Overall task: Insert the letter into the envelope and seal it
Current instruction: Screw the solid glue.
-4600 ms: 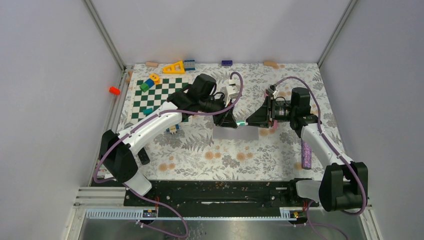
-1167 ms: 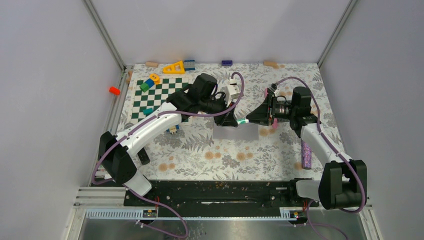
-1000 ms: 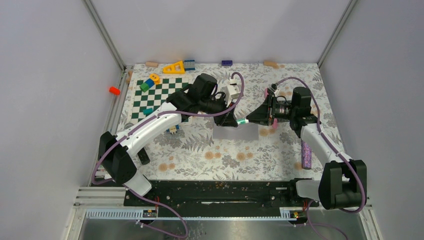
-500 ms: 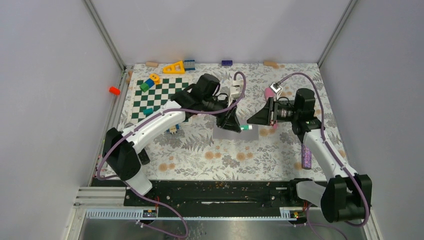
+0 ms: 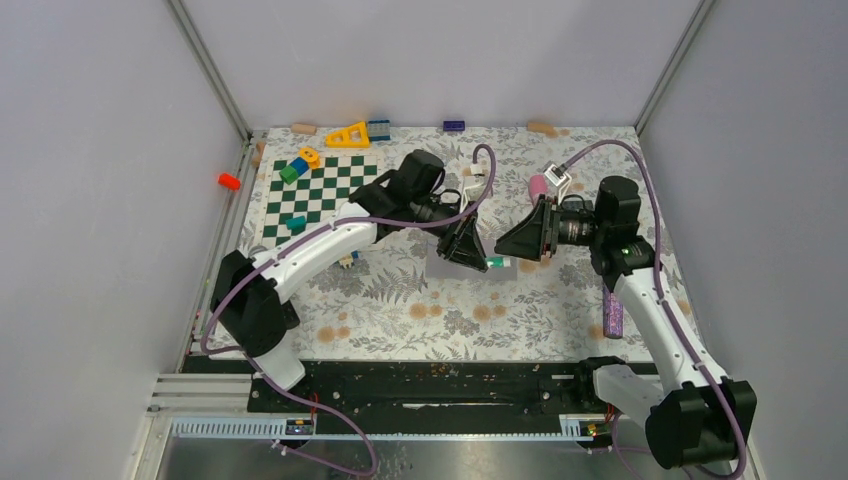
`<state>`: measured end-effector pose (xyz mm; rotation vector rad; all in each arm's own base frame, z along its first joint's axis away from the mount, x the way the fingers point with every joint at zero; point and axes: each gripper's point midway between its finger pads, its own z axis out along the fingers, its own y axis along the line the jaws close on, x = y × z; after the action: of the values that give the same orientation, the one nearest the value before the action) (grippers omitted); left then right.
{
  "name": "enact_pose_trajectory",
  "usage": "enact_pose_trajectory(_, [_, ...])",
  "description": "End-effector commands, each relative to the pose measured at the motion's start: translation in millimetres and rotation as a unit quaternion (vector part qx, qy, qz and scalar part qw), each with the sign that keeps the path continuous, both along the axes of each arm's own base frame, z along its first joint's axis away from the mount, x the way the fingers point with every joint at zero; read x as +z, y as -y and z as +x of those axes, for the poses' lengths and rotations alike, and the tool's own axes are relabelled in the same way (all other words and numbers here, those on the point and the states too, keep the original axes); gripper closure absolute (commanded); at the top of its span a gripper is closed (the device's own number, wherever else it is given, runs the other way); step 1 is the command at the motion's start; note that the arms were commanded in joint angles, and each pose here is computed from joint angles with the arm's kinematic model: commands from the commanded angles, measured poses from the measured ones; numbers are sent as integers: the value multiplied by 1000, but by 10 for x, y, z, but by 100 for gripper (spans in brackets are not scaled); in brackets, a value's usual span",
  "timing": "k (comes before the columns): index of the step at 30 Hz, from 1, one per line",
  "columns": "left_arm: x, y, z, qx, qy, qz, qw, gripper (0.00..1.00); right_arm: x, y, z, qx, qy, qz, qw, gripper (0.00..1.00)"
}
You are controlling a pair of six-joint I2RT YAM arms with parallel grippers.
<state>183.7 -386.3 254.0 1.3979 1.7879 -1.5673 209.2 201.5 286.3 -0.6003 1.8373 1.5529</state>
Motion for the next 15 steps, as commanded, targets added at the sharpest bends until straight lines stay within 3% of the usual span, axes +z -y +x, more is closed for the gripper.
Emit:
enact_pose_trajectory(1, [288, -91, 59, 21, 79, -30, 996, 100, -145, 49, 16, -19, -82, -11, 996, 39])
enact_pose_trajectory(11, [230, -134, 295, 84, 123, 4, 989, 100, -277, 60, 11, -33, -143, -21, 989, 43])
enact_pose_trajectory(15, [195, -131, 319, 89, 123, 10, 988, 100, -251, 41, 41, -26, -176, -13, 984, 49])
